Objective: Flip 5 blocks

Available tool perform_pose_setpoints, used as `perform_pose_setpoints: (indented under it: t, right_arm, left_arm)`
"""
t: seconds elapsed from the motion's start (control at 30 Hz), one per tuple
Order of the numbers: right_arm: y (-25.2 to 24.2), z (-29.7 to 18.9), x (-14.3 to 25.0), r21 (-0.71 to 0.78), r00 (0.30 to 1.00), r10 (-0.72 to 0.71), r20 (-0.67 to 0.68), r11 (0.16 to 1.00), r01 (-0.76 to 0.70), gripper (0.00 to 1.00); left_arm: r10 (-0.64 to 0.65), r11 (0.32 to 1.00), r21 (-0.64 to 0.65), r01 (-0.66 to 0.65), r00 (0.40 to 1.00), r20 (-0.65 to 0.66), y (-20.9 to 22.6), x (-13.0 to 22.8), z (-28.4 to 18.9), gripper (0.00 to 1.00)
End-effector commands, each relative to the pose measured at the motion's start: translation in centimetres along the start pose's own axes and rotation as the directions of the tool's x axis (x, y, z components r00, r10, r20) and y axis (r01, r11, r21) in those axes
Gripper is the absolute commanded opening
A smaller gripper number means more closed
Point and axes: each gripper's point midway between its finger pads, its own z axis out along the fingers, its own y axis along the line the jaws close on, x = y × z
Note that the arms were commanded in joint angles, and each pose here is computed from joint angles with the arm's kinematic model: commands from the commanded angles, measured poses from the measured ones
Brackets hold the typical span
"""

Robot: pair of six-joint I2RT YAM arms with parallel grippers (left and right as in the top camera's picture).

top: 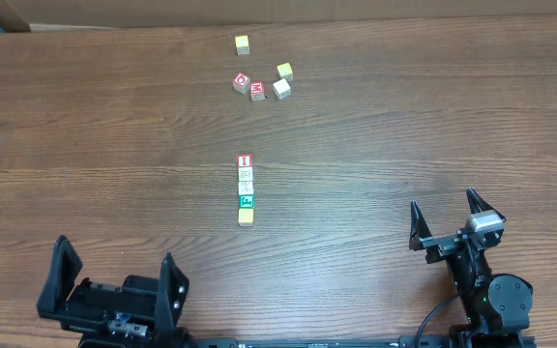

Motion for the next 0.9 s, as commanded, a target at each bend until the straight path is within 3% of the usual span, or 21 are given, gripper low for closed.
perform_pose_setpoints:
  t: [0.0, 0.67, 0.87]
  right_arm:
    - [0.0, 0.0, 0.2, 0.001, 1.000, -0.004, 0.001, 1.000, 0.004, 1.00]
    - [0.0, 0.0, 0.2, 0.001, 1.000, -0.004, 0.001, 1.000, 0.004, 1.00]
    - [0.0, 0.0, 0.2, 0.001, 1.000, -0.004, 0.001, 1.000, 0.004, 1.00]
  left_arm:
    - [-0.028, 1.000, 0.007, 0.028, 0.999, -0.021, -0.1, 1.3, -0.6, 1.00]
    - [-0.103, 0.994, -0.053, 0.093, 0.961, -0.256, 0.8, 12.1, -4.8, 1.00]
    - [-0.154, 0.987, -0.113, 0.117, 0.893, -0.423, 1.3, 16.9, -6.7, 1.00]
